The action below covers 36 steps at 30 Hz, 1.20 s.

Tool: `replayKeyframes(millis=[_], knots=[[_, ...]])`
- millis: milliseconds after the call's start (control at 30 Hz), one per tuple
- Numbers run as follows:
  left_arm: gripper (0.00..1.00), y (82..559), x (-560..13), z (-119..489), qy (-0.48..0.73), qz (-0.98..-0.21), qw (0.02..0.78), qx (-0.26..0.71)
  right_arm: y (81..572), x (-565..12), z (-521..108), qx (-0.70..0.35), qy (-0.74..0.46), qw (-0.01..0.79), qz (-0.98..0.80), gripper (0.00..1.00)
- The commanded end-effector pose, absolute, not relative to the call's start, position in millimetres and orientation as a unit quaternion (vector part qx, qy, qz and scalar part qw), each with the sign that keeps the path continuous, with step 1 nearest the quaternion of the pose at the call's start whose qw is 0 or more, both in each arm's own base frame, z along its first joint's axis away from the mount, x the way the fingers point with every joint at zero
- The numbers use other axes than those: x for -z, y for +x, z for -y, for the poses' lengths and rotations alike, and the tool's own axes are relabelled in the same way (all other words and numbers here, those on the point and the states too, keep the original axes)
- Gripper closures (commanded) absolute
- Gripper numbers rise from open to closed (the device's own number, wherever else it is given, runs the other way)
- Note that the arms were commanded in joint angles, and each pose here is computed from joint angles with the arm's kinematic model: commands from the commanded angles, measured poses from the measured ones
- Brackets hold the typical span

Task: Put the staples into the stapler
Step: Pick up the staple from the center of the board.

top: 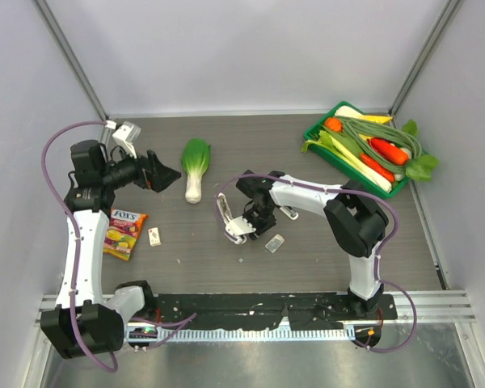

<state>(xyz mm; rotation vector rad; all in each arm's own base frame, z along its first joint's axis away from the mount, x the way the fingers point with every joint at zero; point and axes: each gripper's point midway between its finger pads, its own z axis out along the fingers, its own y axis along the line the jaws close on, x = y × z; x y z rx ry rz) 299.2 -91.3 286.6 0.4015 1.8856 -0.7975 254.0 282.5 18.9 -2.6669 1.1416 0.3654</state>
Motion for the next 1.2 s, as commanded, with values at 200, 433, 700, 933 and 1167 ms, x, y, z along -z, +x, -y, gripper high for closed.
replayKeyframes(millis=[200, 433, 700, 933, 1167], knots=[[0.0, 294, -299, 98, 0.187, -0.758, 0.516, 0.352, 263, -6, -281, -0.099, -0.914, 0.094, -0.383, 0.65], [0.0, 290, -300, 102, 0.2, -0.751, 0.515, 0.362, 265, -2, -283, -0.102, -0.91, 0.095, -0.391, 0.74], [0.0, 282, -305, 117, 0.259, -0.703, 0.522, 0.408, 261, -33, -295, -0.136, -0.875, 0.142, -0.443, 0.78], [0.13, 270, -319, 129, 0.377, -0.627, 0.549, 0.404, 250, -90, -296, -0.224, -0.801, 0.196, -0.519, 0.79], [0.2, 261, -314, 156, 0.477, -0.551, 0.558, 0.396, 232, -135, -289, -0.349, -0.706, 0.216, -0.577, 0.78]])
